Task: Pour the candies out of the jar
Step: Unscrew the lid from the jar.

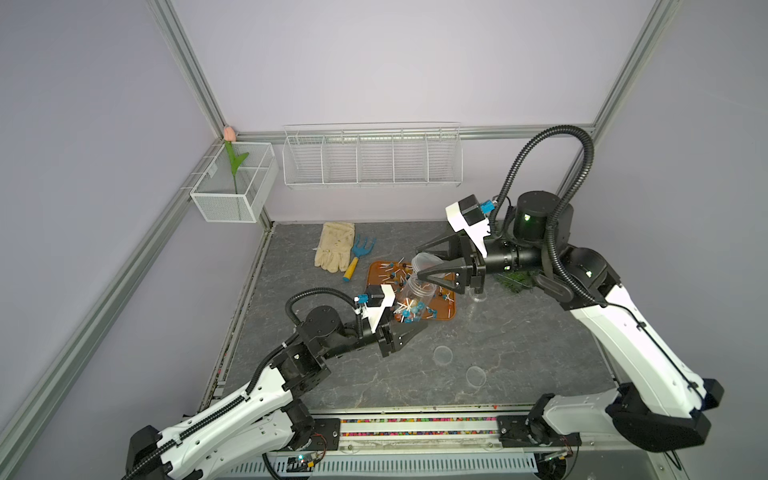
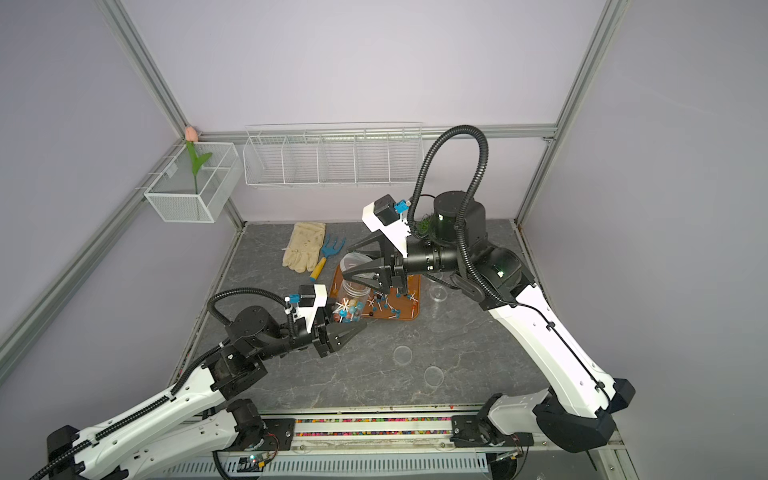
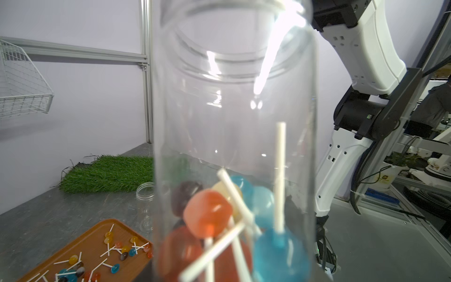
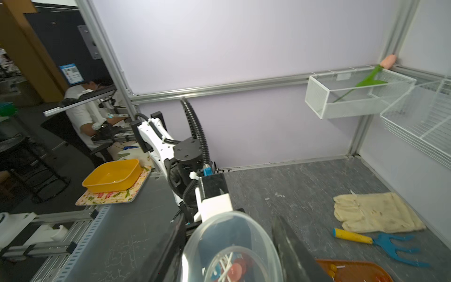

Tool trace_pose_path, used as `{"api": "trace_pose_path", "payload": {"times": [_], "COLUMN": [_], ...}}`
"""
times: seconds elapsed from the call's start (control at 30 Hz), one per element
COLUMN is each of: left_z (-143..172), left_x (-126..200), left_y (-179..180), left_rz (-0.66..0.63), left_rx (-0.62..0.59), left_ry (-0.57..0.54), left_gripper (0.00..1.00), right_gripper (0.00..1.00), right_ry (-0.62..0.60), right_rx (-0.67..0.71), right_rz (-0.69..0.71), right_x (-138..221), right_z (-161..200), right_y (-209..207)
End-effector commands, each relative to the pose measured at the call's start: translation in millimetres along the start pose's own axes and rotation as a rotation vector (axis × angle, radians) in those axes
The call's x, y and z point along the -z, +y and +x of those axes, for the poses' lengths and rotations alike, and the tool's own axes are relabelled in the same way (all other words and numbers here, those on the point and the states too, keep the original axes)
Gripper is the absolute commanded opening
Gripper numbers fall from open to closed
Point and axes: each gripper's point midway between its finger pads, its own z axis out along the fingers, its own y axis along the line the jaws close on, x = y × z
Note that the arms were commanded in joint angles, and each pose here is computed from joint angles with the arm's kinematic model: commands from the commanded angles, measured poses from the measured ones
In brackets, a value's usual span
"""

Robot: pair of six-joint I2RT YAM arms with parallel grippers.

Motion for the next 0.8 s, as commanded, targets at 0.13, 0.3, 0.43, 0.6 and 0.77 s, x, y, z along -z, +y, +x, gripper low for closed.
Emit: {"api": "trace_pose_path", "payload": {"times": [0.13, 0.3, 0.43, 0.6, 0.77], "left_z": [-21.0, -12.2, -13.4, -21.9, -33.5], "left_x": [3.0, 12.4, 28.4, 46.8, 62.2], "left_y": [-4.8, -2.1, -1.7, -2.6, -4.2], "left_rz": [0.011, -0.022, -0.063, -0.112, -0.151], "left_rx": [-0.007, 0.014, 0.014, -0.012, -0.049], "left_ry": [-0.055, -0.044, -0.061, -0.072, -0.086], "left_gripper": [0.45, 0.45, 0.45, 0.45, 0.45], "right_gripper": [0.53, 0.53, 0.54, 0.54, 0.54], "right_ry": [-0.030, -0.015, 0.007, 0.046, 0.076], "right_rx": [0.047, 0.047, 0.044, 0.015, -0.034], "right_rz": [-0.048, 0.052, 0.134, 0.208, 0.226], "right_x": [-1.5, 2.6, 6.3, 8.4, 7.3], "right_z": [-5.7, -2.6, 6.0, 30.6, 65.9], "right_y": [5.7, -9.5, -22.5, -35.1, -39.1]}}
